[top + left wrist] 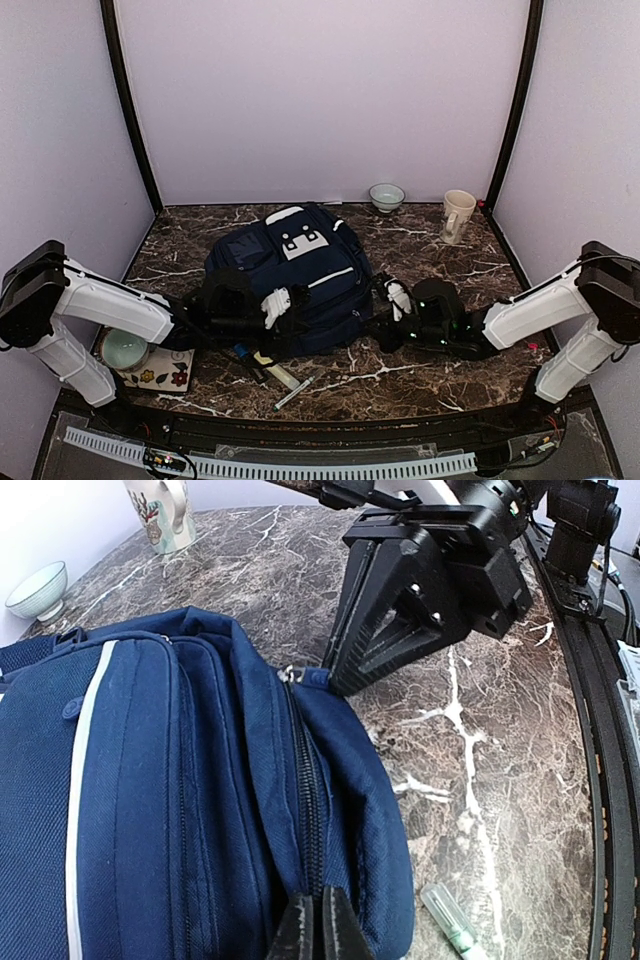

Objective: Pack the student bag
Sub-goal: Zip the student bag into the largest pocket of the bag.

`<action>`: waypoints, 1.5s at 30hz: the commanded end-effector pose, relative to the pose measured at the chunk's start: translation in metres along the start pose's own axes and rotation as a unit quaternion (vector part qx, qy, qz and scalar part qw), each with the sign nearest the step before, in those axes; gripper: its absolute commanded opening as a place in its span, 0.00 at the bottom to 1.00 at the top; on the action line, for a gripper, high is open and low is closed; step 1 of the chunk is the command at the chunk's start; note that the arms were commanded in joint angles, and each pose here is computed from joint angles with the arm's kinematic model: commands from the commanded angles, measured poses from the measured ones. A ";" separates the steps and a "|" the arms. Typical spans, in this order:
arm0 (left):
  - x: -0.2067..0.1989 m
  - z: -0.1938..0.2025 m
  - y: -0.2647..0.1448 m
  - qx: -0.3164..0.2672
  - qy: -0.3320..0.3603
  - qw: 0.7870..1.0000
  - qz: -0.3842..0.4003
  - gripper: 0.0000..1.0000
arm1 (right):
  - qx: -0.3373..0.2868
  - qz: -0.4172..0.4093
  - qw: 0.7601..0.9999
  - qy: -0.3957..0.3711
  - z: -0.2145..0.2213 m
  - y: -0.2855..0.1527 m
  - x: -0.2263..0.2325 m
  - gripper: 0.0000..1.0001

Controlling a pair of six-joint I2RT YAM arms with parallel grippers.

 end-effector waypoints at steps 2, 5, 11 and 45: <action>-0.002 -0.013 -0.012 -0.027 -0.006 1.000 -0.002 0.00 | 0.011 0.064 0.994 0.090 0.013 -0.011 -0.034 0.00; -0.003 -0.013 -0.013 -0.028 -0.009 1.000 -0.001 0.00 | 0.005 0.072 0.992 0.107 0.015 -0.012 -0.045 0.00; -0.002 -0.010 -0.012 -0.021 -0.017 1.000 -0.004 0.00 | 0.006 0.007 0.996 0.088 0.012 -0.011 -0.031 0.00; 0.040 0.017 -0.005 0.018 -0.066 0.989 -0.130 0.00 | 0.022 -0.065 0.997 -0.020 0.041 -0.024 0.090 0.00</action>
Point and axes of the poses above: each gripper's point midway between its finger pads, its own y axis out along the fingers, its own x axis along the line the jaws close on, z = x × y, the point moved 7 cm from there along -y, back along the fingers, and after that the axes turned 2 degrees about y, right-handed, at the moved point
